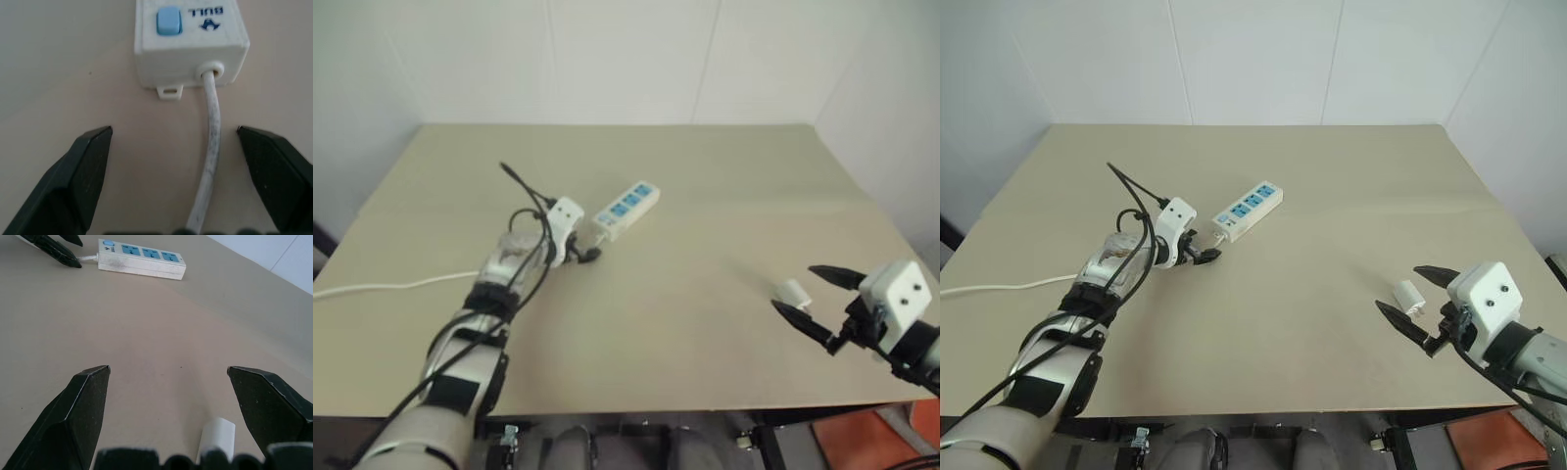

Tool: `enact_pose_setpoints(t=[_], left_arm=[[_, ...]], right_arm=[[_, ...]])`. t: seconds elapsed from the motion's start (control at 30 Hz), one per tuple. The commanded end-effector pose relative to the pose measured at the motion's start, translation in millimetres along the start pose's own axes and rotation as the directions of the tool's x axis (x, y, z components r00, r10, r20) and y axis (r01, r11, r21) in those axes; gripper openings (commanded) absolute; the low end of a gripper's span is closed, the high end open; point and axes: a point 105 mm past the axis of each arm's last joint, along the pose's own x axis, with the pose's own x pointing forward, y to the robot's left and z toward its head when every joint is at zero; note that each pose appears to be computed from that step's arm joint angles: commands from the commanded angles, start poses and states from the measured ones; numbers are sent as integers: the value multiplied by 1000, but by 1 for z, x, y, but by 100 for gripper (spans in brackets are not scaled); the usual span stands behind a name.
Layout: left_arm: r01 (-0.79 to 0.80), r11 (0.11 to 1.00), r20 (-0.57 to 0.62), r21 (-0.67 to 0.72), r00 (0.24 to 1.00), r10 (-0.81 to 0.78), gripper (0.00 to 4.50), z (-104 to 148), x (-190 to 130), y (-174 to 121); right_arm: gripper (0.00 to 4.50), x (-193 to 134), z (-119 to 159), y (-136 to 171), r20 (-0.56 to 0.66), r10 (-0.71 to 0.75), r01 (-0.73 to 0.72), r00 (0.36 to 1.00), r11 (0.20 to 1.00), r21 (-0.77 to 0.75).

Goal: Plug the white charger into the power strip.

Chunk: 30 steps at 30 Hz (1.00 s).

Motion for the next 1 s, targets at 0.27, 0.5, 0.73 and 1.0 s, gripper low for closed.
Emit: enact_pose_setpoints(t=[0.27,0.5,0.73,1.0], left_arm=[[95,995,0,24,995,-95,128,-5,13,-17],[224,969,111,103,966,-235,1,7,4,-35],[511,757,102,407,798,-594,1,-28,-69,-77],[542,740,78,399,784,-616,148,-51,-105,-71]], right_arm=[[450,-7,11,2,30,-35,36,999,999,-37],[450,-4,11,1,27,-22,23,999,999,-40],[450,0,11,1,22,6,-5,1000,999,-44],[450,7,10,2,27,37,-36,999,998,-42]])
